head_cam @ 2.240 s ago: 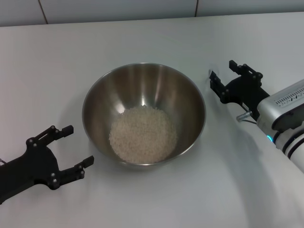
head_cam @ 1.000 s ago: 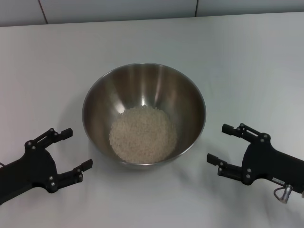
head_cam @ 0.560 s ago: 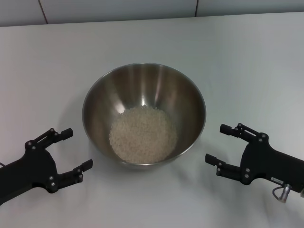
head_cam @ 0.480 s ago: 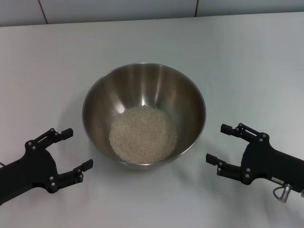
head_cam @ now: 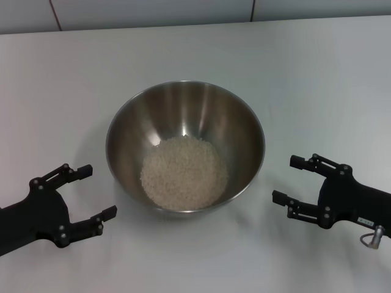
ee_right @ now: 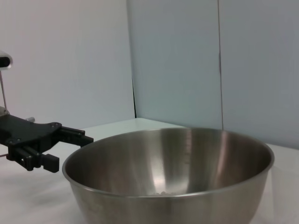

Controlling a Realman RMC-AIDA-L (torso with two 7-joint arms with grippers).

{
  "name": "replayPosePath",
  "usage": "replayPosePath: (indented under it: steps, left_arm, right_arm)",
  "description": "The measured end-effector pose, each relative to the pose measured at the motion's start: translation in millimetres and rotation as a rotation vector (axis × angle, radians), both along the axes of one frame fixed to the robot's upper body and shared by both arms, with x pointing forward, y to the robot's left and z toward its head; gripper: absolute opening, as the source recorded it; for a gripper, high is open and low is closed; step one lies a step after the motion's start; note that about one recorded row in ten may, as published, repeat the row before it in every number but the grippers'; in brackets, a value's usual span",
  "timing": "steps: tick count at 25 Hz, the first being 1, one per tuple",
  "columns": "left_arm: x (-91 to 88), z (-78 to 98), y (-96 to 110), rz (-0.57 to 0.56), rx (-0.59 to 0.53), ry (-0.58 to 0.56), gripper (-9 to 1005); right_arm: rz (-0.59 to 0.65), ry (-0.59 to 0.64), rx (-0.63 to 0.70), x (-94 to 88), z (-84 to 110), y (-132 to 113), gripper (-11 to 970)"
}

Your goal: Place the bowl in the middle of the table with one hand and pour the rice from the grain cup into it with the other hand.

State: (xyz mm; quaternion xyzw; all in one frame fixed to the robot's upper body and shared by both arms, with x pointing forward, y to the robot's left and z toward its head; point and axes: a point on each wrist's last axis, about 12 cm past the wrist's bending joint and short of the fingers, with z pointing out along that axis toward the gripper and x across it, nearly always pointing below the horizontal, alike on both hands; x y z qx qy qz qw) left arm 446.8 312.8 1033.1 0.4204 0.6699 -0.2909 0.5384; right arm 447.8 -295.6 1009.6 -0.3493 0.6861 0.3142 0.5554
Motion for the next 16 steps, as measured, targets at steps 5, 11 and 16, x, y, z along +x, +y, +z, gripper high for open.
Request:
replayPosePath:
  steps: [5,11,16]
  left_arm:
    - [1.1,3.2,0,-0.005,0.013,-0.002,870]
    - [1.4,2.8,0,-0.001,0.015,-0.001,870]
    - [1.8,2.8,0,-0.001,0.016,-0.001,871]
  right_arm:
    - [0.034,-0.030,0.025,-2.0,8.7,-4,809]
    - [0.037,-0.036,0.029,-3.2,10.8,-6,809]
    - [0.037,-0.033,0.027,-2.3,11.5,-7,809]
